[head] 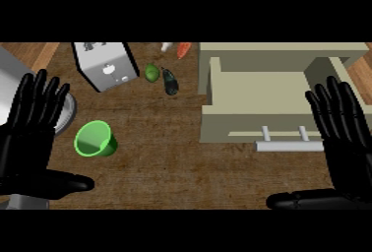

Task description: Pick up the cup, place it into the drawer and close the drawer

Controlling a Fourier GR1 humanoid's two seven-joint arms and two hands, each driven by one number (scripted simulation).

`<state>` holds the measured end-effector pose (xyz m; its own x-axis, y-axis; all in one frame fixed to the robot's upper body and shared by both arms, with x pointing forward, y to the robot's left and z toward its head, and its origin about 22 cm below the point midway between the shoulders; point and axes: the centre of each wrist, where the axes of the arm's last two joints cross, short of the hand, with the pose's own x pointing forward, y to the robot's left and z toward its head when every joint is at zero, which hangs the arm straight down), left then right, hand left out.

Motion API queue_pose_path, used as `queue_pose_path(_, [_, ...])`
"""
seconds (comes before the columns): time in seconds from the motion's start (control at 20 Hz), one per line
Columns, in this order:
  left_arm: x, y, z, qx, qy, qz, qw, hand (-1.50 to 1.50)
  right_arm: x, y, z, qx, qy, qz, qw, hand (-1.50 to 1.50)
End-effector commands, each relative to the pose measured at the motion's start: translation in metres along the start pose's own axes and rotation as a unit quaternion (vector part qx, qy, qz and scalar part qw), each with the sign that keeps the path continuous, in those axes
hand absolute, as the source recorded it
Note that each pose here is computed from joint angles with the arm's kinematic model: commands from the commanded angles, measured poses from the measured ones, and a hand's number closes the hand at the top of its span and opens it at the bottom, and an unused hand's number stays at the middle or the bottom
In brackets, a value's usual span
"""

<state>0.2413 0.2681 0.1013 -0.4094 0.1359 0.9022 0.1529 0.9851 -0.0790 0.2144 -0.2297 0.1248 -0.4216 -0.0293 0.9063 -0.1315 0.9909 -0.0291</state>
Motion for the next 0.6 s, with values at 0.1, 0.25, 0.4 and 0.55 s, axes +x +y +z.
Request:
queue_pose_path(0.1, [-0.006, -0.003, -0.011, 0.007, 0.007, 0.014, 0.9999, -1.5, -0.007, 0.006, -0.016, 0.009, -0.006, -0.004, 1.0, -1.5])
queue_pose_path(0.25, [0.001, -0.011, -0.015, 0.011, 0.01, 0.014, 0.9998, -1.5, 0.01, 0.009, -0.005, 0.015, 0.0, -0.011, 1.0, -1.5])
queue_pose_path(0.4, [-0.009, -0.007, -0.003, 0.007, 0.015, 0.022, 0.9996, -1.5, 0.008, 0.018, -0.004, 0.012, 0.0, -0.003, 1.0, -1.5])
queue_pose_path(0.55, [-0.011, -0.02, -0.01, 0.015, 0.021, 0.014, 0.9996, -1.5, 0.001, -0.002, 0.001, 0.004, -0.006, -0.009, 1.0, -1.5])
